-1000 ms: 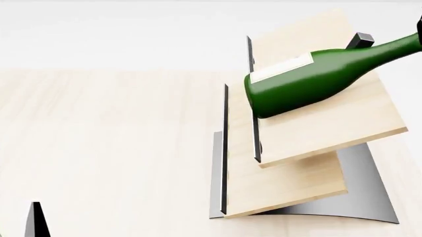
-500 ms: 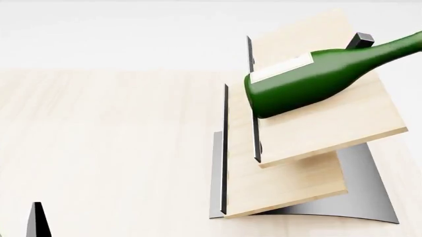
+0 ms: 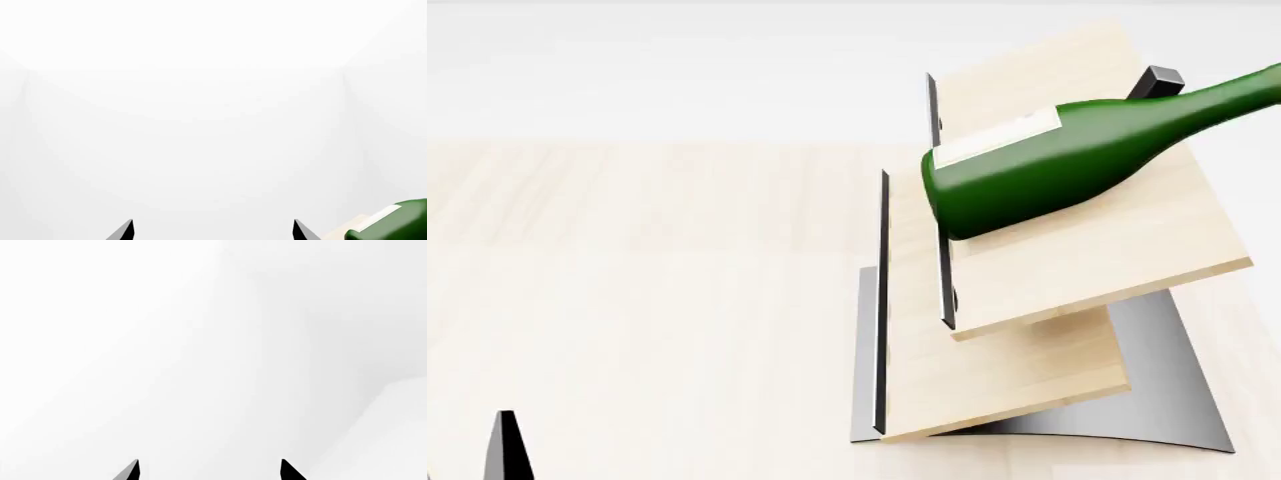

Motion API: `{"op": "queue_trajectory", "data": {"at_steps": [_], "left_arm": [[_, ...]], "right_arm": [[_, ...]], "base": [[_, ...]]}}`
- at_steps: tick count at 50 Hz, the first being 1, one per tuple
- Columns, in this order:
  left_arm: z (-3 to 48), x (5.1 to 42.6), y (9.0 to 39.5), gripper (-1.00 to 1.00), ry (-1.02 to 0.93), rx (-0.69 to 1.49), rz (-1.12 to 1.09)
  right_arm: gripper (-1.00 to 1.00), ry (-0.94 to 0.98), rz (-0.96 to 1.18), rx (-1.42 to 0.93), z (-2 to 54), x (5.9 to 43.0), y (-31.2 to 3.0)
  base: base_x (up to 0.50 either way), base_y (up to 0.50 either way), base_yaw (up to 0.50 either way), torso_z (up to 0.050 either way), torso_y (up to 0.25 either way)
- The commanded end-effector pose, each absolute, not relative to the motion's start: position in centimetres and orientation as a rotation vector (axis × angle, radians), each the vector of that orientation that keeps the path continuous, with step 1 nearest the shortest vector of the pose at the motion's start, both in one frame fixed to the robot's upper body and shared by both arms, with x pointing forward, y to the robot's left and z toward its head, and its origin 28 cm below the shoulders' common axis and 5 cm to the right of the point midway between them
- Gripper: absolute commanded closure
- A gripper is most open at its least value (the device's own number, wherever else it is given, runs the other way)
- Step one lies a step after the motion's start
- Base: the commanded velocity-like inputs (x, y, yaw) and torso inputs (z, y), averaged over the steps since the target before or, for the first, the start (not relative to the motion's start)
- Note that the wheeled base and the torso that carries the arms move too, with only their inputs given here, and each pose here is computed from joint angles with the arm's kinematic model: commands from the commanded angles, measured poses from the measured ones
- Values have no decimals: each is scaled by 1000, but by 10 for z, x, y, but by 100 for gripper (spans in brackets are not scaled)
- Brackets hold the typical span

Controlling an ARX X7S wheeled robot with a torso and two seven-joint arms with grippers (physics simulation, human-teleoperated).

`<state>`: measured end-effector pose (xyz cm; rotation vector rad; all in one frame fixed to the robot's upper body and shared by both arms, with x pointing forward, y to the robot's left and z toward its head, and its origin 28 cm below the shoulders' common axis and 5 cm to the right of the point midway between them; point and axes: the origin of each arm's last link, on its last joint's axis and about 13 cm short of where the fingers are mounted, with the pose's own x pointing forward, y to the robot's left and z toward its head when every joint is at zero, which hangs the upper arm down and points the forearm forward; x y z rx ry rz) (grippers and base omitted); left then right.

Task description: Put the wine bottle on the wine rack.

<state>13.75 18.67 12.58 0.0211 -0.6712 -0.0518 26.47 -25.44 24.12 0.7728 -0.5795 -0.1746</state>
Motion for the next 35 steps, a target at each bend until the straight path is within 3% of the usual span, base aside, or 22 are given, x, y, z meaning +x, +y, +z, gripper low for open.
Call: {"op": "queue_trajectory", "data": {"at_steps": [1, 5, 18, 35], "left_arm": [[126, 138, 187, -100, -670, 23, -51], [126, 138, 187, -100, -670, 23, -51], [127, 138, 187, -100, -672, 23, -49], [125, 138, 186, -100, -672, 26, -54]], "right_arm": [[-100, -715, -217, 559, 224, 248, -239], [-100, -678, -141, 557, 217, 246, -232], [-100, -655, -167, 123, 205, 252, -217], [-100, -699, -133, 107, 225, 224, -239]], "base": [[0, 0, 0, 0, 0], [0, 0, 0, 0, 0], [0, 0, 0, 0, 0], [0, 0, 0, 0, 0]]}}
